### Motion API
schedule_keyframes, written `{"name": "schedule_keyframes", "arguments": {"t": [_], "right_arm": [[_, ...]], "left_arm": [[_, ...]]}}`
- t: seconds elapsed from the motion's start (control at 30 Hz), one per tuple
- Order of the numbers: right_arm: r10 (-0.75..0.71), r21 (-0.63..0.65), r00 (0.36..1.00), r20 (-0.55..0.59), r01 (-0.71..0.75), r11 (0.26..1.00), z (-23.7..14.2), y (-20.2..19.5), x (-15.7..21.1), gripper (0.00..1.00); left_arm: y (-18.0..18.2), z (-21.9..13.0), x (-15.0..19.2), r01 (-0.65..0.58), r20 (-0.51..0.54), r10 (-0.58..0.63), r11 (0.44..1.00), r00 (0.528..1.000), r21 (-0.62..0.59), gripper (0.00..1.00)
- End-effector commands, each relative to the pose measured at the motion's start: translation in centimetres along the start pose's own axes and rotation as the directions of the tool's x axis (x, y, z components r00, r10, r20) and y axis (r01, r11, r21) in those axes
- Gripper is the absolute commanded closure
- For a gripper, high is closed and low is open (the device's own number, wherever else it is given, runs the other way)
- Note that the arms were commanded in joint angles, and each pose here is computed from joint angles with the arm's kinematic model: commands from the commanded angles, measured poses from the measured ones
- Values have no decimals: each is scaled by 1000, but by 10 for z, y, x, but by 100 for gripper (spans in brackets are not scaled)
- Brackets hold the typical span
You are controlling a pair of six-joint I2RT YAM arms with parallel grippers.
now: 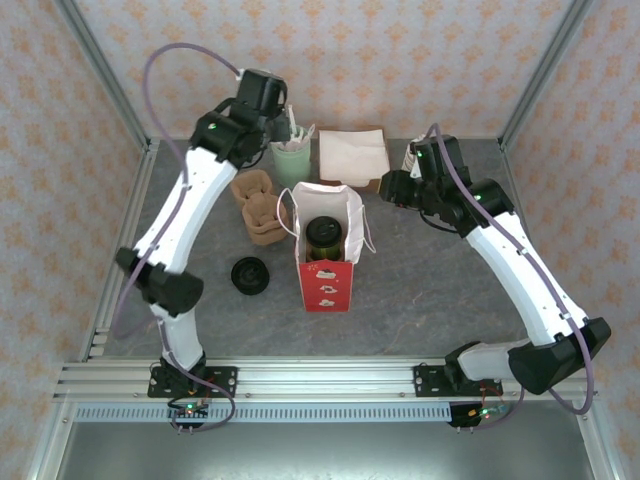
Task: Pack the takeout coffee
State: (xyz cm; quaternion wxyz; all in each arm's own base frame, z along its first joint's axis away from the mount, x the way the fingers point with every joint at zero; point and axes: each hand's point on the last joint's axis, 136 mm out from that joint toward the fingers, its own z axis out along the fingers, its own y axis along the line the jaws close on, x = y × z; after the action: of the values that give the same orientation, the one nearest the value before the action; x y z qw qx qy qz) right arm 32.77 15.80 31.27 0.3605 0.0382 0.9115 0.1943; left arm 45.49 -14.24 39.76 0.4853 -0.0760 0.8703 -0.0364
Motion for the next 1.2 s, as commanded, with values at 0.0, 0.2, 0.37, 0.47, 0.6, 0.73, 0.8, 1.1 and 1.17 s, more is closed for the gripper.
{"name": "schedule_keyframes", "arguments": {"t": [0.0, 0.2, 0.37, 0.47, 0.6, 0.73, 0.8, 1.1, 1.17], "right_arm": [[-17, 22, 995, 100, 15, 1000, -13, -1, -24, 55], [-26, 129, 987, 160, 5, 992, -5, -17, -39, 50], [-44, 211, 976, 211, -2, 978, 11, -26, -62, 50], [-30, 216, 980, 195, -13, 976, 29, -25, -75, 51], [-58, 235, 982, 180, 14, 972, 54, -17, -94, 51], [-100, 257, 984, 148, 59, 965, 88, -12, -107, 51], [-109, 266, 986, 126, 73, 961, 106, -11, -109, 51], [-156, 283, 988, -2, 150, 947, 192, -13, -101, 50], [-154, 306, 988, -13, 151, 940, 209, -19, -99, 50]], "left_arm": [[16, -52, -9, -27, 43, 27, 1000, 999, -6, 88], [25, -142, -19, -65, 149, 59, 997, 987, 36, 88], [2, -199, 0, -127, 156, 94, 967, 983, 223, 88], [-18, -222, 21, -188, 139, 148, 921, 979, 342, 88], [-34, -237, 51, -249, 87, 235, 868, 968, 429, 88], [-48, -238, 83, -328, 47, 348, 818, 936, 474, 88], [-50, -235, 97, -360, 21, 397, 807, 917, 469, 88], [-62, -206, 145, -487, -84, 567, 766, 819, 419, 88], [-66, -198, 151, -501, -102, 582, 765, 807, 406, 88]]}}
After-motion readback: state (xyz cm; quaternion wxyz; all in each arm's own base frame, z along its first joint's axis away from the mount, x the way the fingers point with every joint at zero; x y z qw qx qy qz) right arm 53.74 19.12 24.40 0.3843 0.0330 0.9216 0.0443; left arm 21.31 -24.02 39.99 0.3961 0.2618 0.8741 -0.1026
